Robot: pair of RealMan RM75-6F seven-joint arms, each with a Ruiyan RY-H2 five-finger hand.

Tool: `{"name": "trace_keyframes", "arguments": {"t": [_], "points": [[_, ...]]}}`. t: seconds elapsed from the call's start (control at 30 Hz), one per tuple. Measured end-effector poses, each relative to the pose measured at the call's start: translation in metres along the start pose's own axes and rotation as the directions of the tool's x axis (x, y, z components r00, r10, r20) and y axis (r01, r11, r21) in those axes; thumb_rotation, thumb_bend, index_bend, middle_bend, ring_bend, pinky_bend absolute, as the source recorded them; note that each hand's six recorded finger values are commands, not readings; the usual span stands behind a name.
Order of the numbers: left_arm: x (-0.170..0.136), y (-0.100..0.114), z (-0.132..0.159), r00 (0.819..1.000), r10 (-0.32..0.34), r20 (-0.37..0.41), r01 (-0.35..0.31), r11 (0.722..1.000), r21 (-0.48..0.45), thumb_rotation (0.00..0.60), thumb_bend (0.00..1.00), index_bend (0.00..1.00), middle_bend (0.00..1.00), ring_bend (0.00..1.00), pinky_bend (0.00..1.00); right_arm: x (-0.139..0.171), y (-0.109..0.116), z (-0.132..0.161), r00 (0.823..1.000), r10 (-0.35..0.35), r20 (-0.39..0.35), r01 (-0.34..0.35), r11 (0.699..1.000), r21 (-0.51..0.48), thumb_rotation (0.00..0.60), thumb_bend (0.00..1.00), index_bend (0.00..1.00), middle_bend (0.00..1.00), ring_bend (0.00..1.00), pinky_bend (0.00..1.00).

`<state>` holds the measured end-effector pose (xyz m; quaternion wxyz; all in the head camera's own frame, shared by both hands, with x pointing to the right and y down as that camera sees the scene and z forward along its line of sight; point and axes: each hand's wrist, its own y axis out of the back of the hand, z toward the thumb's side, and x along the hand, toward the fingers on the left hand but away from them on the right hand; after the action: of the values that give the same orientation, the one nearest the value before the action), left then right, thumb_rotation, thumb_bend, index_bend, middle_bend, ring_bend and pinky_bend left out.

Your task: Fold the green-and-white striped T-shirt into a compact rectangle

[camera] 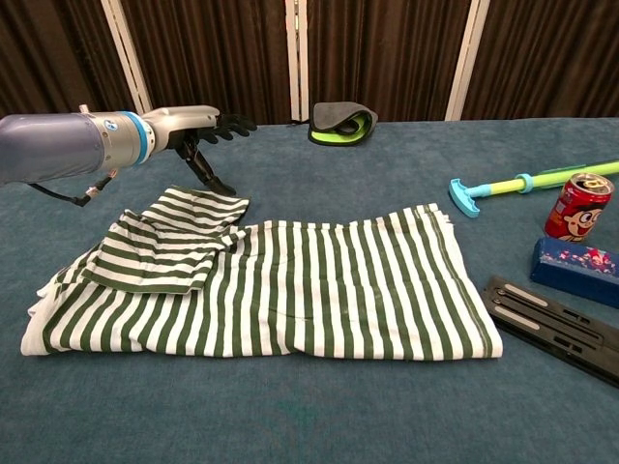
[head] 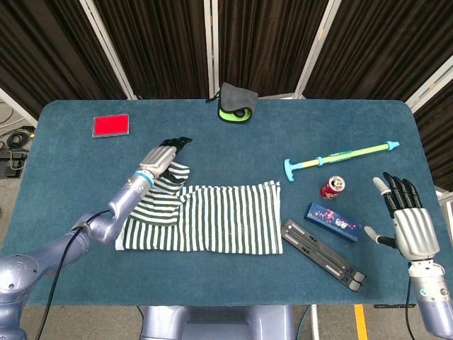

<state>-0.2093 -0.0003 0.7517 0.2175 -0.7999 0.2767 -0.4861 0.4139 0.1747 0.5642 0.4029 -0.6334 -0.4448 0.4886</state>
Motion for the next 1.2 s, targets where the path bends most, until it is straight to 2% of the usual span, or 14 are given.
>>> {"name": "trace_keyframes", "arguments": {"t": [0.43,0.77,1.2], "points": [[0.022,-0.011,-0.025,0.992,-0.001,-0.126,0.011,0.997,0.075,0.6,0.39,0.18,0.0,0.0,0.0,-0.004,-0.006,-0.008,0.999,0.016,0.028,-0.016,1.0,0.017,0.6,0.0,0.14,0.0,0.0,0.0],[0.023,-0.017,-0.045,0.981,0.003,-0.194,0.012,0.997,0.074,0.6,0.39,0.25,0.0,0.0,0.0,-0.004,-0.007,-0.01,0.999,0.016,0.033,-0.017,1.0,0.017,0.6,0.0,0.15,0.0,0.0,0.0],[0.017,-0.019,-0.064,0.973,-0.002,-0.229,0.021,0.996,0.083,0.6,0.39,0.31,0.0,0.0,0.0,-0.004,-0.006,-0.009,0.999,0.016,0.029,-0.017,1.0,0.013,0.6,0.0,0.15,0.0,0.0,0.0]]}}
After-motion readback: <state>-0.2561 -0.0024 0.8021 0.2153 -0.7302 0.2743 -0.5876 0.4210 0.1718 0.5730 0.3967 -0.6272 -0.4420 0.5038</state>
